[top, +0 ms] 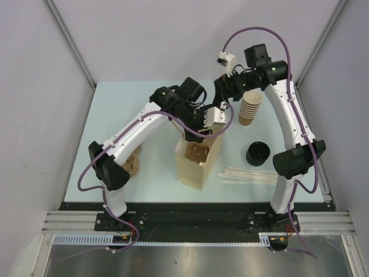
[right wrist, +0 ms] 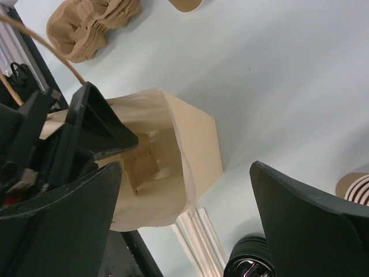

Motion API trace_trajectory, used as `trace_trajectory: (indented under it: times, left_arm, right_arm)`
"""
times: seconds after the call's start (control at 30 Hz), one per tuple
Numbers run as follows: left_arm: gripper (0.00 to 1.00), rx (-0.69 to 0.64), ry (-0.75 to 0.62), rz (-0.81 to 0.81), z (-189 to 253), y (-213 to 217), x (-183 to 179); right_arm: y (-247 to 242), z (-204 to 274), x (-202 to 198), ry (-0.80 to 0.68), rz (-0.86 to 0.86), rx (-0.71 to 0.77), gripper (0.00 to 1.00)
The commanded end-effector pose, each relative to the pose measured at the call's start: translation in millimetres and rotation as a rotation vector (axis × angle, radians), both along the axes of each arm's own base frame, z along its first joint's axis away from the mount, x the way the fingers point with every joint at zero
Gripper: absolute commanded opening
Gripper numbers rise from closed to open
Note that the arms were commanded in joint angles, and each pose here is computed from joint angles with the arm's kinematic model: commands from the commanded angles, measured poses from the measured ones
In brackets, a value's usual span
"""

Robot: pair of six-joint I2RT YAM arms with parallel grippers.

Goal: Pack the takeout coffee

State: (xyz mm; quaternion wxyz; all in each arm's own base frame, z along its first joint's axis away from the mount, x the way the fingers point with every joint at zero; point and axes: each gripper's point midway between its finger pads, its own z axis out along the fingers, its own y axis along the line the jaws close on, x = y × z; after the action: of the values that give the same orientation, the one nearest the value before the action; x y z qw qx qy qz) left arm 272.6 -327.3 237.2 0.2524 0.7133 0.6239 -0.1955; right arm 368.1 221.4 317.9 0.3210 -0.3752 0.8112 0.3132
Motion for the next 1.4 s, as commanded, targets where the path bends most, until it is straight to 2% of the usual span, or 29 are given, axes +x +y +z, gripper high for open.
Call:
trace_trajectory:
  times: [0.0,0.13,0.23,0.27,0.37,0.6,0.83,1.0,1.07,1.1,1.17,1.3,1.37]
  left_arm:
    - [0.72,-0.121,-0.114,0.035,51,-2,5]
    - [0.68,-0.122,-0.133,0.021,49,2,1]
    - [0.45,-0.066,-0.101,-0.054,34,7,-15]
    - [0.34,-0.056,-0.088,-0.068,31,9,-19]
    - [0.25,-0.024,-0.036,-0.122,20,11,-32]
    - [0.22,0.029,0.061,-0.132,-2,10,-38]
    - [0.14,0.048,0.082,-0.096,-26,3,-30]
    - [0.14,0.01,0.009,-0.033,-32,-7,-10]
    - [0.17,0.01,-0.007,0.009,-38,-6,-5]
    - [0.2,-0.034,-0.049,0.023,-30,-12,2]
    - [0.3,-0.035,-0.066,0.062,-37,-10,7]
    - [0.39,-0.118,-0.151,0.136,-25,-17,24]
    - [0.47,-0.136,-0.16,0.171,-24,-17,25]
  right_arm:
    - [1,17,-10,-0.053,0.039,0.03,1.0]
    - [1,13,-12,-0.055,0.056,0.016,1.0]
    - [3,9,-12,-0.053,0.062,0.007,1.0]
    - [3,8,-12,-0.051,0.062,0.004,1.0]
    - [3,7,-11,-0.047,0.062,0.004,1.0]
    - [4,0,-15,-0.022,0.078,-0.002,1.0]
    - [1,-3,-16,-0.015,0.077,-0.009,0.99]
    - [-2,-5,-20,0.002,0.073,-0.011,0.99]
    - [-3,-4,-20,0.003,0.071,-0.011,0.98]
    - [-4,-5,-20,0.007,0.067,-0.012,0.98]
    - [-3,-6,-21,0.009,0.071,-0.011,0.98]
    - [-4,-5,-21,0.012,0.066,-0.008,0.98]
    - [-4,-4,-21,0.01,0.064,-0.008,0.98]
